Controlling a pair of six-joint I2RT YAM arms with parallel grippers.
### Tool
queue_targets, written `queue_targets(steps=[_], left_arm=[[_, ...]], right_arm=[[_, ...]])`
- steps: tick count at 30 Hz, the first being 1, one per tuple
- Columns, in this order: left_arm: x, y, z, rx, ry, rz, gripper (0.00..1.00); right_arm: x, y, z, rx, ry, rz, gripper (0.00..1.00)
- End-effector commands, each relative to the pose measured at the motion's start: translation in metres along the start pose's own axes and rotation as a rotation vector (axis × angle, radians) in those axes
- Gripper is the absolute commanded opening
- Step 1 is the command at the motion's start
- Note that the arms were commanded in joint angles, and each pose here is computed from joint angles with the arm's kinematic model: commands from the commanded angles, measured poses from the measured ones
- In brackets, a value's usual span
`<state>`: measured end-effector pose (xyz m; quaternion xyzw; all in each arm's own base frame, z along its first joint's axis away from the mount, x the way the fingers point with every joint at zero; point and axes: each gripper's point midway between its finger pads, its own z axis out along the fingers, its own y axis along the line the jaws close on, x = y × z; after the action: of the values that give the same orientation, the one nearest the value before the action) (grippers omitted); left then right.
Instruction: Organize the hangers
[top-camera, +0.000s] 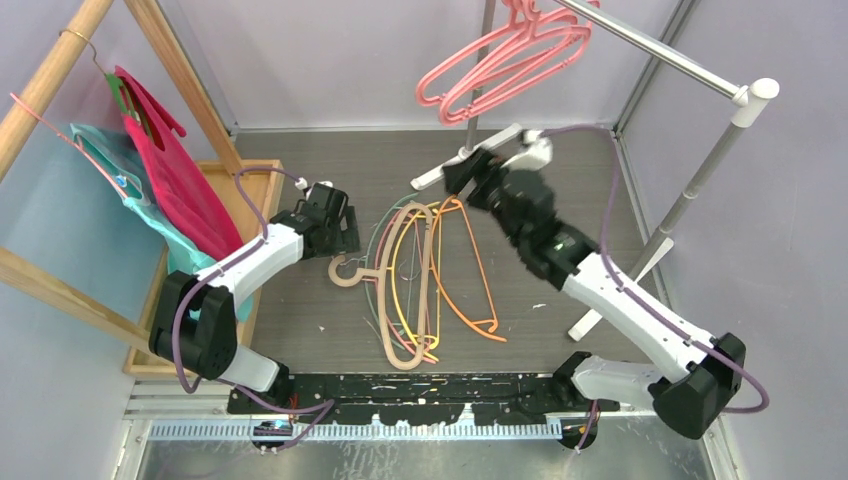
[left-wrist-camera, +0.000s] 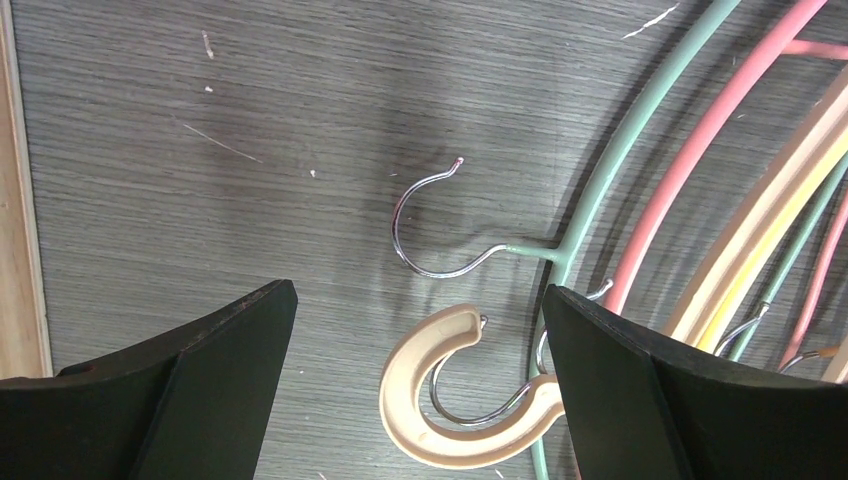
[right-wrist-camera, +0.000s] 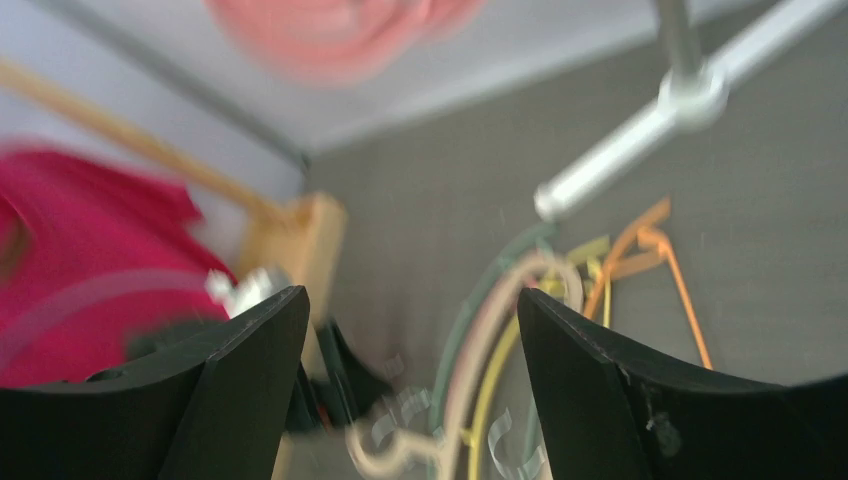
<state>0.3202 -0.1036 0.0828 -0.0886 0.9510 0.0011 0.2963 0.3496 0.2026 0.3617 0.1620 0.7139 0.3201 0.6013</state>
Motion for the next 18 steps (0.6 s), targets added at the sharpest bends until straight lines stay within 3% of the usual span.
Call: queue_targets(steps=[1,8,18], left_arm=[[-0.016,0.000,-0.008,-0.009,-0.053,0.001,0.98],[-0.009,-0.001,-0.001,-0.008,-0.030,-0.018,0.98],[-0.011,0.007,0.004,-0.009,-0.009,-0.060,0.98]], right_arm=[[0.104,-0.036,-0.029,0.113,0.218,-0.272,0.81],[0.242,-0.018,-0.074,0.014,0.549,-0.515,0.79],[0.337,0.014,-0.094,-0.101,0.742,-0.539,0.78]])
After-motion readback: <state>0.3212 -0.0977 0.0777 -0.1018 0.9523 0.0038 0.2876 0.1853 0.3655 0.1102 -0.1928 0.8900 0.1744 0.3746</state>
